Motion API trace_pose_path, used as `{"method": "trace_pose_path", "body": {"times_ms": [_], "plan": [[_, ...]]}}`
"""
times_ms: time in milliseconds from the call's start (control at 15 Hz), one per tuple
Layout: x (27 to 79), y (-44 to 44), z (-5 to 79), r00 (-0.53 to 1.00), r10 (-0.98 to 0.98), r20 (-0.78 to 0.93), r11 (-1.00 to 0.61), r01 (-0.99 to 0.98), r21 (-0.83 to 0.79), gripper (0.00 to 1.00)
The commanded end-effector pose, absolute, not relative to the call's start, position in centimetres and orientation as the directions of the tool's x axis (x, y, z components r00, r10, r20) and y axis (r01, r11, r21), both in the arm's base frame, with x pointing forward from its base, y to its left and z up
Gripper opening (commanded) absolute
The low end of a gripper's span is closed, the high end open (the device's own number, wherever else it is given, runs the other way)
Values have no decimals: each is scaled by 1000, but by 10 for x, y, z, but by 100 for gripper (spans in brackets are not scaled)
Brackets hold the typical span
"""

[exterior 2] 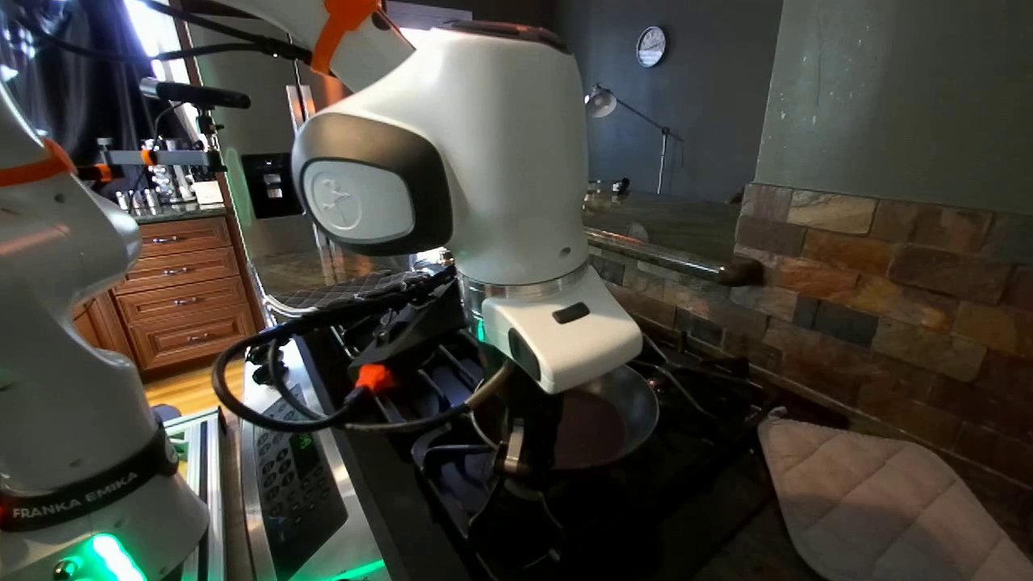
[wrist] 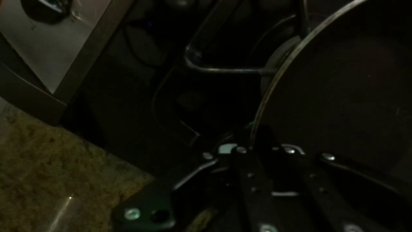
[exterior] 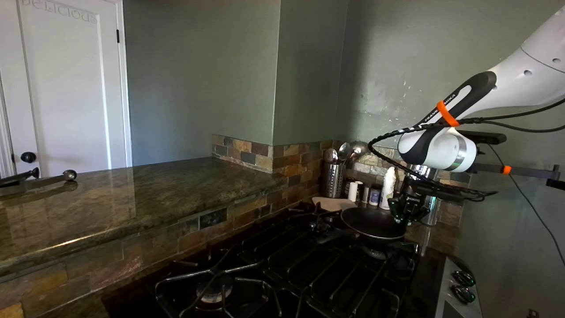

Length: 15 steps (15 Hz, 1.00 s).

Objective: Move the black pan forwards.

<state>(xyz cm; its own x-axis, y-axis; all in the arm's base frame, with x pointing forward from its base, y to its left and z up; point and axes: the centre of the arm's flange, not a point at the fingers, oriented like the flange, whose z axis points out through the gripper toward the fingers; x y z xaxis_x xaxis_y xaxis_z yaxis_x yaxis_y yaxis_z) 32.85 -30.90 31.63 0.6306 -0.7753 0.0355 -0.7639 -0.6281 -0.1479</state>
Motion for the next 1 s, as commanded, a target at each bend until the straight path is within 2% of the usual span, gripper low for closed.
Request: {"method": "trace_pose_path", "body": {"times_ms": [0, 600, 667, 733, 800, 867, 933], "plan": [[318, -290, 304, 622, -782, -26, -617, -780, -108, 4], [321, -281, 304, 616, -787, -33, -615, -787, -44, 4], [320, -281, 303, 617, -786, -30, -617, -787, -33, 18], [321, -280, 302, 619, -784, -31, -619, -785, -29, 25], [320, -278, 298, 623, -781, -40, -623, -782, -13, 42], [320, -278, 298, 620, -784, -36, -621, -784, -2, 43], [318, -277, 295, 623, -781, -48, -624, -782, 6, 49]]}}
